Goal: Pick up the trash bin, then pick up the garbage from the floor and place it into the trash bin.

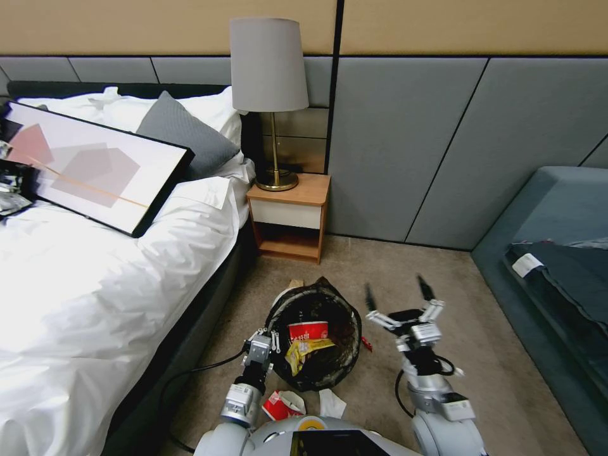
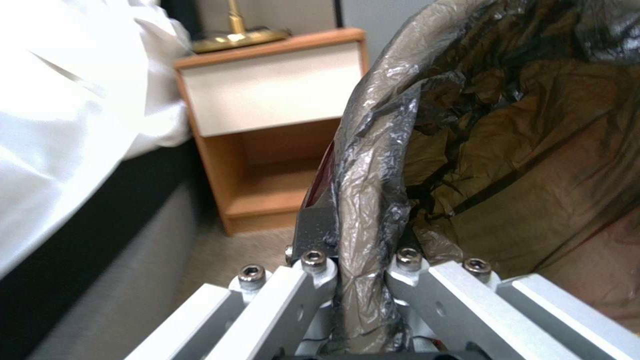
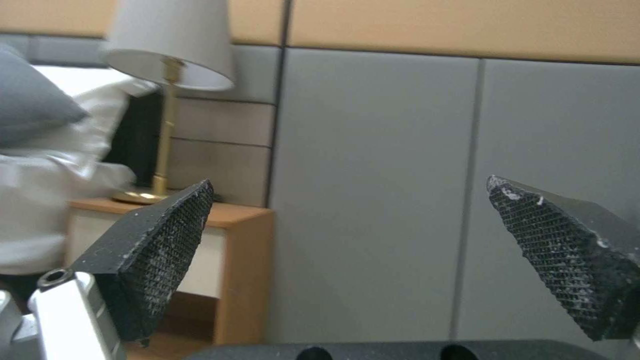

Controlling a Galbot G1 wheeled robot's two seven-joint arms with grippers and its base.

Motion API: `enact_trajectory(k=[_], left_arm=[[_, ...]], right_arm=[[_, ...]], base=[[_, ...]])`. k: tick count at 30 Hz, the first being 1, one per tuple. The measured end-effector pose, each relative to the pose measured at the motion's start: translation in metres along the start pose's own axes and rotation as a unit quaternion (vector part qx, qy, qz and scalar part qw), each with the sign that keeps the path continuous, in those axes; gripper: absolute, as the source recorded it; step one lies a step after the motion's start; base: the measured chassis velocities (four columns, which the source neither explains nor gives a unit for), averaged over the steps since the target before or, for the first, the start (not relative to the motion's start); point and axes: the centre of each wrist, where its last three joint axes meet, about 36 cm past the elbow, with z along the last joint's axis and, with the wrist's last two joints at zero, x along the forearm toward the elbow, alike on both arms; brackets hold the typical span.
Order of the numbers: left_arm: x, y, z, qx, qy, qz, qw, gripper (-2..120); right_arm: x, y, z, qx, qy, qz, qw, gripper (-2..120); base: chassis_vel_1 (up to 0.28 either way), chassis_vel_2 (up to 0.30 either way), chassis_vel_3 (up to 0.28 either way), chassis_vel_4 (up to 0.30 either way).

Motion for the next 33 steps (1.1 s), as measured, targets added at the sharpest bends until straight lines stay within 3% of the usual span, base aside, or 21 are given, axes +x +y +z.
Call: enact_trajectory(k=[7, 23, 30, 33], left_arm=[[0.002, 0.010, -0.006, 0.000, -0.004, -0.013, 0.9999, 1], [0.002, 0.009, -0.006, 0.001, -0.003, -0.011, 0.9999, 1], [0.002, 0.009, -0.006, 0.000, -0.003, -0.011, 0.9999, 1], [0.002, 0.009, -0.006, -0.001, -0.004, -0.011, 0.9999, 1]], right_arm=[[0.009, -0.009, 0.018, 0.013, 0.001, 0.020, 1.000, 100], [0.009, -0.016, 0.034, 0.014, 0.009, 0.016, 1.000, 100], [-0.005, -0.016, 0.045, -0.004, 0.059, -0.025, 0.998, 100], [-0.017, -0.016, 0.069, -0.003, 0.113, -0.068, 0.991, 100]], base=[[0.000, 0.000, 0.000, 0.000], [0.000, 0.000, 0.000, 0.000], [0.000, 0.000, 0.000, 0.000], [0.000, 0.000, 0.000, 0.000]])
